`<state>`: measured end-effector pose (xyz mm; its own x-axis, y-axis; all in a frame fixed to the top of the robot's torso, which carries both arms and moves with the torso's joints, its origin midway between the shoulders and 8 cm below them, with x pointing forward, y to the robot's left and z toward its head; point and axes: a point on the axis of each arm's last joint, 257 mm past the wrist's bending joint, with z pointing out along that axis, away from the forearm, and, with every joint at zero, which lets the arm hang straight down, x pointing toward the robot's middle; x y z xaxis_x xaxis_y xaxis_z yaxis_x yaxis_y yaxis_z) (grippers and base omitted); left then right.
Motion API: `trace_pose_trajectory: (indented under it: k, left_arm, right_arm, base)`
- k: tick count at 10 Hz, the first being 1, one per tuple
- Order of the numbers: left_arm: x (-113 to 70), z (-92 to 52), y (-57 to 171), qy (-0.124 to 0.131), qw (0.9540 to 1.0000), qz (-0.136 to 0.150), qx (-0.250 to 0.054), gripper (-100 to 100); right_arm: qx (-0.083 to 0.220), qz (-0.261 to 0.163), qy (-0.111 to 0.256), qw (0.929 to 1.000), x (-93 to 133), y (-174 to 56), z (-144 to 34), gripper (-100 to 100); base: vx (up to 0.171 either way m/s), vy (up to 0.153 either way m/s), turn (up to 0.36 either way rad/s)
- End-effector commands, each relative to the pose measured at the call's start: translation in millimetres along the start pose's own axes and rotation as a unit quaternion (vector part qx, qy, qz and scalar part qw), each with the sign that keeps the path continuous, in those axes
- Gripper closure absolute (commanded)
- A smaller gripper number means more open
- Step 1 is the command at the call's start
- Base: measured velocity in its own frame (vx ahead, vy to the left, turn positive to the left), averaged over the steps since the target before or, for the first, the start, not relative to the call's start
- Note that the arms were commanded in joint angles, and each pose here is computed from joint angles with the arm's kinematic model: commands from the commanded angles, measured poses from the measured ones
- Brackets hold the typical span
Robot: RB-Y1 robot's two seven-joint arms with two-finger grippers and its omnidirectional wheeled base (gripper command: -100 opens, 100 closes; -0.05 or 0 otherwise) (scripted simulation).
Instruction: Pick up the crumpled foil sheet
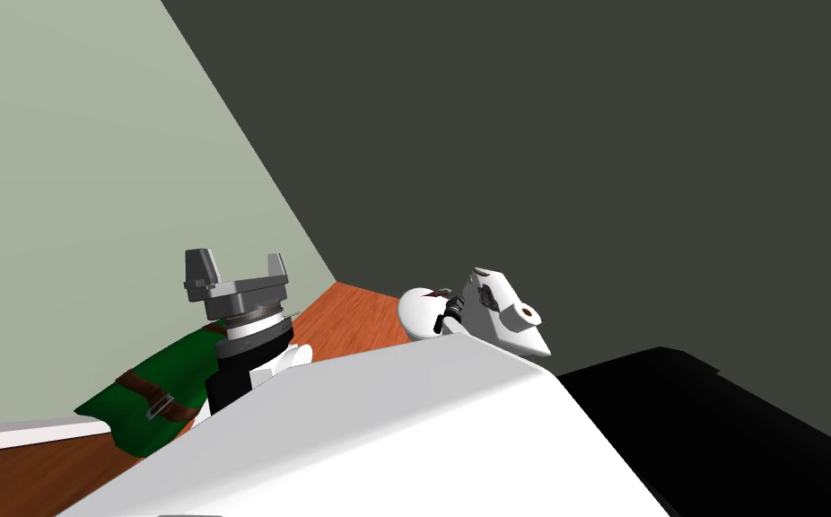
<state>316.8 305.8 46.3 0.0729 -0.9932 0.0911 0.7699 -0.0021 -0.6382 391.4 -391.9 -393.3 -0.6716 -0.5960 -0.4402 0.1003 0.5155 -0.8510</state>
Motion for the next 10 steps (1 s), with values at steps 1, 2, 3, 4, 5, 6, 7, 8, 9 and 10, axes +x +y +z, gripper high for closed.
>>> trace_pose_trajectory:
  k: [1,2,3,4,5,6,7,8,9,10]
  left_arm:
    - [0.0,0.0,0.0,0.000,1.0000,0.000,0.000,0]
    - [0.0,0.0,0.0,0.000,1.0000,0.000,0.000,0]
    - [0.0,0.0,0.0,0.000,1.0000,0.000,0.000,0]
    - [0.0,0.0,0.0,0.000,1.0000,0.000,0.000,0]
    - [0.0,0.0,0.0,0.000,1.0000,0.000,0.000,0]
    - [0.0,0.0,0.0,0.000,1.0000,0.000,0.000,0]
    - [0.0,0.0,0.0,0.000,1.0000,0.000,0.000,0]
    - [0.0,0.0,0.0,0.000,1.0000,0.000,0.000,0]
    - [0.0,0.0,0.0,0.000,1.0000,0.000,0.000,0]
    - [0.0,0.0,0.0,0.000,1.0000,0.000,0.000,0]
  right_arm:
    - [0.017,-0.023,0.006,0.9996,9.1,-8.0,0.6,-100]
    - [0.027,-0.037,0.009,0.9989,16.4,-13.4,1.1,-100]
    - [0.038,-0.051,0.013,0.9979,24.3,-19.2,1.3,-100]
    - [0.050,-0.065,0.017,0.9965,32.7,-25.6,1.3,-100]
    - [0.063,-0.080,0.022,0.9946,41.4,-32.6,1.1,-100]
    - [0.076,-0.094,0.026,0.9923,50.3,-40.1,0.6,-100]
    - [0.089,-0.109,0.030,0.9896,59.4,-48.0,-0.1,-100]
    - [0.103,-0.123,0.034,0.9865,68.3,-56.2,-1.0,-100]
    - [0.116,-0.137,0.037,0.9830,76.8,-64.4,-2.2,-100]
    - [0.129,-0.150,0.040,0.9795,84.9,-72.3,-3.6,-100]
  base:
    - [0.007,0.024,-0.004]
    - [0.008,0.013,-0.024]
    - [0.008,0.010,-0.029]
    - [0.010,0.013,-0.038]
    - [0.008,0.011,-0.031]
    - [0.009,0.011,-0.032]
    - [0.007,0.010,-0.028]
    - [0.010,0.013,-0.038]
    - [0.010,0.013,-0.038]
    - [0.006,0.008,-0.024]
